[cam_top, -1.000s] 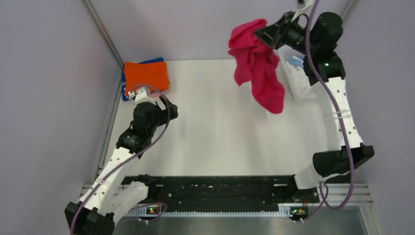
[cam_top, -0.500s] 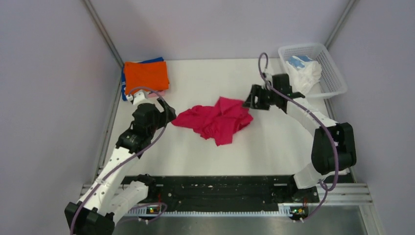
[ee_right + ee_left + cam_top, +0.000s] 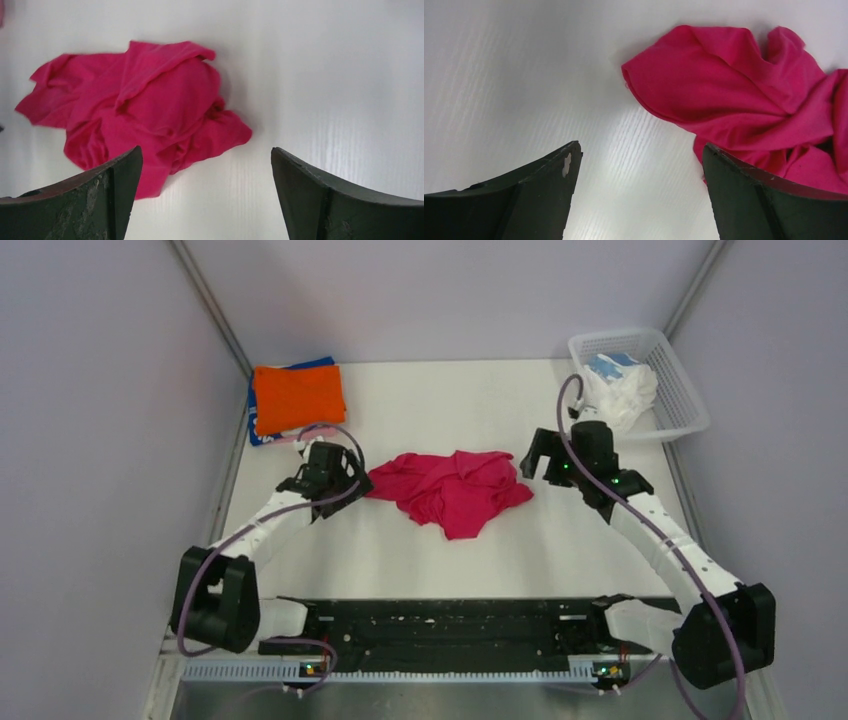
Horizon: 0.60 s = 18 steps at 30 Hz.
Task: Fold and stack the t-shirts
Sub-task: Flatten out the tshirt
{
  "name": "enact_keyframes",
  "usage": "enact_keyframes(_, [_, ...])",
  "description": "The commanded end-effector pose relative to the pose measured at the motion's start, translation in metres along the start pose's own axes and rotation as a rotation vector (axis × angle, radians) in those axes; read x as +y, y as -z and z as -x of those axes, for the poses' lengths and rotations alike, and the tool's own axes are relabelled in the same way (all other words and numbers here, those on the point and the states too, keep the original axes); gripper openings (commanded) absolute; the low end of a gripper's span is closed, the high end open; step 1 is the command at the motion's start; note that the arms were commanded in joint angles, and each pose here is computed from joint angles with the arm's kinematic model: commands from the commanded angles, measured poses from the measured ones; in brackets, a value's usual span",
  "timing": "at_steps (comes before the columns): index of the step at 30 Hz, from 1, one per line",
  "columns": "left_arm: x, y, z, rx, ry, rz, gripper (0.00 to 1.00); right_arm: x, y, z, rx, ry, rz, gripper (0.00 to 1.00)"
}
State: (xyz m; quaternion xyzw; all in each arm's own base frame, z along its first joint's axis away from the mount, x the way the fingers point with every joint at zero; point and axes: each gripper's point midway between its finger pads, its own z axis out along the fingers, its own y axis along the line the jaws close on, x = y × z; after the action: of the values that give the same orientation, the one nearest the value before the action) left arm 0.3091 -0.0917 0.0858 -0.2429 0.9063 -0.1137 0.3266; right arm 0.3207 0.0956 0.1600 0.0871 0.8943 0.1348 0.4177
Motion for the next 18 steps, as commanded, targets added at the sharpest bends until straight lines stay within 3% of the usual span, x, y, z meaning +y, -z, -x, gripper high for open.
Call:
enact_keyframes(1, [-0.02,-0.026,0.025,-0.008,0.088,-0.078,0.92,0.042,0.0,-0.017,-0.013,0.194,0.112,0.95])
enact_keyframes(6, [-0.027,-0.06,0.023,0.125,0.088,-0.061,0.8,0.084,-0.012,-0.024,0.018,0.332,0.301,0.84])
enact_keyframes(10, [-0.027,-0.081,0.012,0.198,0.08,-0.048,0.76,0.113,-0.025,-0.019,0.007,0.494,0.375,0.82])
enact_keyframes(13, [-0.03,-0.092,0.004,0.238,0.08,-0.064,0.65,0.127,-0.043,-0.025,0.038,0.619,0.393,0.78])
enact_keyframes(16, [-0.032,-0.099,-0.005,0.277,0.065,-0.089,0.45,0.139,-0.065,-0.037,0.099,0.715,0.41,0.74])
enact_keyframes(17, [-0.033,-0.1,-0.006,0.28,0.062,-0.101,0.31,0.142,-0.072,-0.038,0.106,0.738,0.415,0.74])
enact_keyframes(18, [-0.034,-0.101,-0.007,0.284,0.058,-0.112,0.11,0.145,-0.079,-0.04,0.115,0.756,0.416,0.72])
